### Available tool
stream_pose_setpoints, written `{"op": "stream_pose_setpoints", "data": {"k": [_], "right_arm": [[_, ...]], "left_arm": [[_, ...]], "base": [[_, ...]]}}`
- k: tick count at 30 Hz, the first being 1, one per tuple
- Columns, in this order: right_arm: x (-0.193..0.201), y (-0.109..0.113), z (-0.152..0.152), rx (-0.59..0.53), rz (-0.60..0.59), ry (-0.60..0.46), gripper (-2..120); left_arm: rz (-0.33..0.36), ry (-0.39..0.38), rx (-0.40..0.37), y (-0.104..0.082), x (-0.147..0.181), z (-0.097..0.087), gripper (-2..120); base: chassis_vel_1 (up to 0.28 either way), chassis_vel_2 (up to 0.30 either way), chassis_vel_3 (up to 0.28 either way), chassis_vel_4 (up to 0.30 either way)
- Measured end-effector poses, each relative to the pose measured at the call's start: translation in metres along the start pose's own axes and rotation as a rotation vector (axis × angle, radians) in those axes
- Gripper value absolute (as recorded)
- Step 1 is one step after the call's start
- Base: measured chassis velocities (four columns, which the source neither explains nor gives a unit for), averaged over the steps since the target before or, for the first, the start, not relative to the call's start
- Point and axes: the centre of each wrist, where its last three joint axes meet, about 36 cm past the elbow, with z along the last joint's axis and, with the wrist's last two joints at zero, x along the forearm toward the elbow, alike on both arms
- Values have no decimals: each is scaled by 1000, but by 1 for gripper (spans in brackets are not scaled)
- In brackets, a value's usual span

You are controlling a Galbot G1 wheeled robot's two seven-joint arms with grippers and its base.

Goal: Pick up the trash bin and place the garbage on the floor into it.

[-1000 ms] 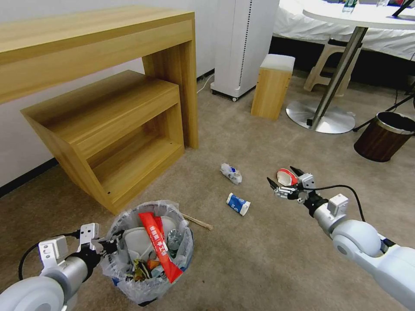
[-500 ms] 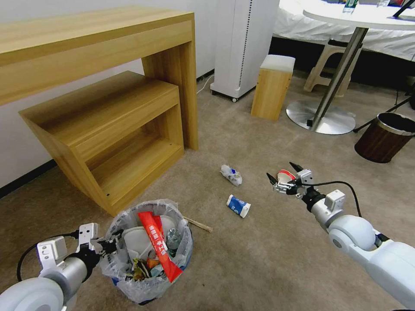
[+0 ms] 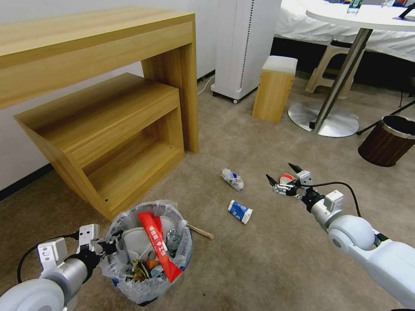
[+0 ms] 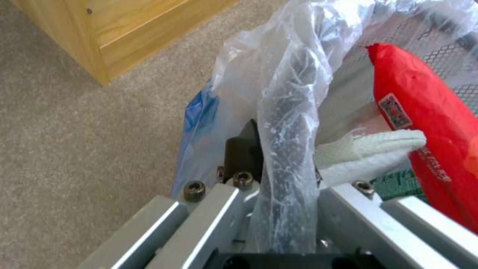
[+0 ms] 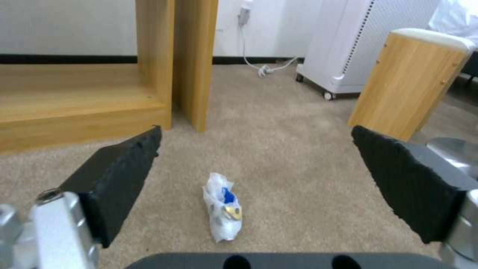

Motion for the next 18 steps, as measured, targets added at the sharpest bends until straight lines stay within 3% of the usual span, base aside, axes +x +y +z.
{"op": "stream_pose_setpoints", "data": {"k": [5,11,18], "right_arm": [[1,-2,0,6,5,1,90],[0,-3,-1,7,5,0,95],[-2,-1,0,2,-3,-4,92]], "left_arm": [[-3,-1,-6,0,0,1,1],[-1,-3,-8,-1,1,0,1],[-1,-4,-7,-1,1,0,1]], "base": [[-21,26,32,-27],[-47,49,55,-46],[-26,16,20,-15]]}}
